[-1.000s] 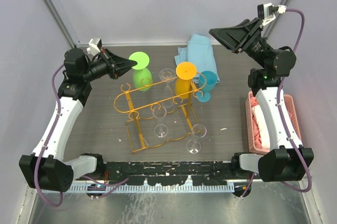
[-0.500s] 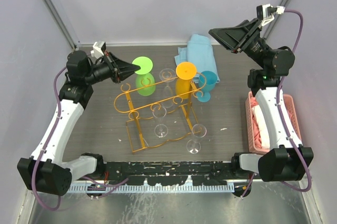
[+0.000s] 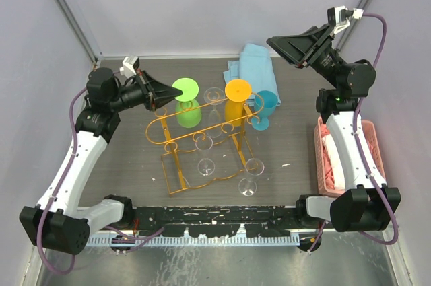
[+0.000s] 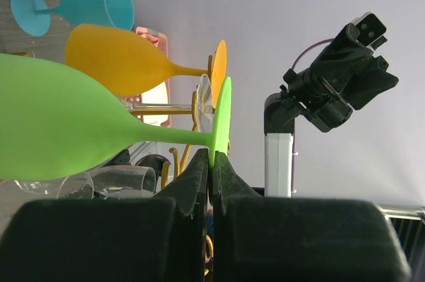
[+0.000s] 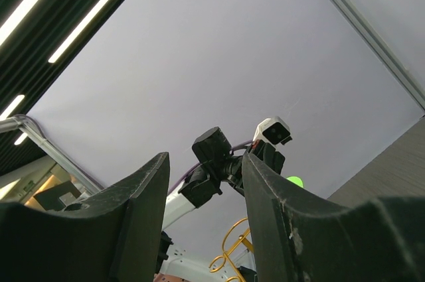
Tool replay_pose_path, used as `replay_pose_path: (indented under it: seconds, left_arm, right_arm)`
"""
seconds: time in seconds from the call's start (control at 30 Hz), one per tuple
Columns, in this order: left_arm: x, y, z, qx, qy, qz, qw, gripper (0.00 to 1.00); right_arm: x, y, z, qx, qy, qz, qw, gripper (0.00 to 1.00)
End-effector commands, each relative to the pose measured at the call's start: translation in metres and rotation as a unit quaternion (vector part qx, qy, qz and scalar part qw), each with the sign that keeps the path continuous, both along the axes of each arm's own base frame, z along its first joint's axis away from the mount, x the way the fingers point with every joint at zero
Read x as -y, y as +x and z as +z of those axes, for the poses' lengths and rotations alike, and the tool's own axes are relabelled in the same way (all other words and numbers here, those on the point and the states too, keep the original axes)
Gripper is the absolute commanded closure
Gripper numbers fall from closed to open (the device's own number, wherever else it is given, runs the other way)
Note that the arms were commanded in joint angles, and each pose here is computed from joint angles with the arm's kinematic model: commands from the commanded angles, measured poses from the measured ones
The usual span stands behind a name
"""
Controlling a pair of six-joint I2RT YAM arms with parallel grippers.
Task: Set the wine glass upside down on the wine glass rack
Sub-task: Turn the wine glass upside down at the wine rack.
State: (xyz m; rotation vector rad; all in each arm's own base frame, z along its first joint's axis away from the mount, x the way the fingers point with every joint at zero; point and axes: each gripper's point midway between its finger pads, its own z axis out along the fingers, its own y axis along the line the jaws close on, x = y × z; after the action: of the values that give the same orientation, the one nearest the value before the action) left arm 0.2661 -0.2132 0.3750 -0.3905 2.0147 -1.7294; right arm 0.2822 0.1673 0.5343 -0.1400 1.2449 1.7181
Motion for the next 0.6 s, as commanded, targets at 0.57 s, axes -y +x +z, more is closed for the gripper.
replay_pose_path:
  seconds: [0.57]
  left_arm:
    - [0.004, -0.031, 0.008, 0.027, 0.003, -0.025, 0.999, 1.00]
  right_arm:
    - [-0.001, -0.003, 0.006, 0.017, 0.007, -0.004, 1.000, 0.46]
